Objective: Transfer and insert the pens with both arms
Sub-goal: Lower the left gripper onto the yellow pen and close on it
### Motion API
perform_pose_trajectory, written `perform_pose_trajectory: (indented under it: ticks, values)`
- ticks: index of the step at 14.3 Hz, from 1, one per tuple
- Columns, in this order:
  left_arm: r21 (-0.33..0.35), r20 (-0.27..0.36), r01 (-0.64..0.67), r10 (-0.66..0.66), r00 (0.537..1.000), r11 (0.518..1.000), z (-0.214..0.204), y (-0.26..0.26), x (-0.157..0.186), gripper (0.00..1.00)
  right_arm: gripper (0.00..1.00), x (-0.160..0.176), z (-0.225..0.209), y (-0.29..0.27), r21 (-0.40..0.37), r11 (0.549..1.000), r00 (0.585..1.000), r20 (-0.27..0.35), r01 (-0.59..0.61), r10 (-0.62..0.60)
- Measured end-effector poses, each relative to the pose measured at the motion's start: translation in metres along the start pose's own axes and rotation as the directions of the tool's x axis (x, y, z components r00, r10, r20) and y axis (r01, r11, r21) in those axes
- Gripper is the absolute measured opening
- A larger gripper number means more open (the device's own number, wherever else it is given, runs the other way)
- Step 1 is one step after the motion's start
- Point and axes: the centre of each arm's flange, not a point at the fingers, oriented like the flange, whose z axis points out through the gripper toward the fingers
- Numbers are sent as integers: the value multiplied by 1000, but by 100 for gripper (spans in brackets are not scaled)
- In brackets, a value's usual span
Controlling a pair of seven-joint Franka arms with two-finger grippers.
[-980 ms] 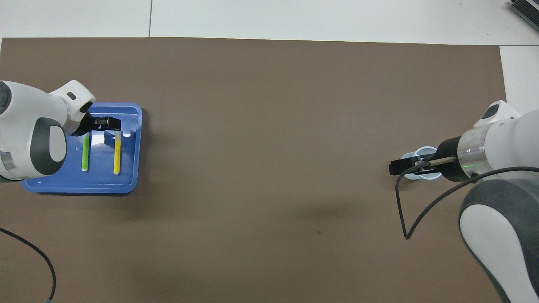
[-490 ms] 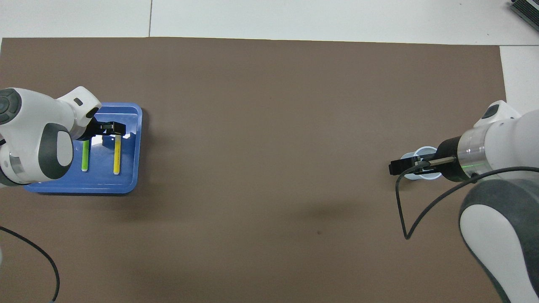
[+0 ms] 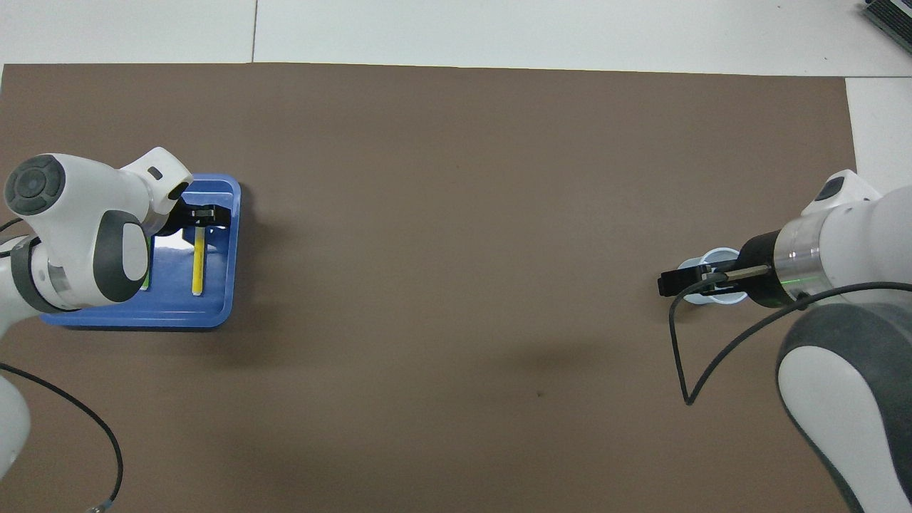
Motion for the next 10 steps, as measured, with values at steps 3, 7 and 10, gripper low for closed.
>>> perform_pose_trajectory:
  ticks: [3, 7, 10]
  values:
    - [0, 1, -1, 1, 1000, 1000, 0, 0, 0, 80, 100, 0, 0, 0, 0, 1000, 1000, 0, 0, 0]
    - [0, 17, -46, 46, 999, 999, 0, -5, -1, 81, 100, 0, 0, -1, 0, 1000, 1000, 0, 1, -1]
    - [0, 20, -58, 58, 998, 998, -2, -11, -1, 71, 100, 0, 0, -2, 0, 1000, 1000, 1, 3, -3]
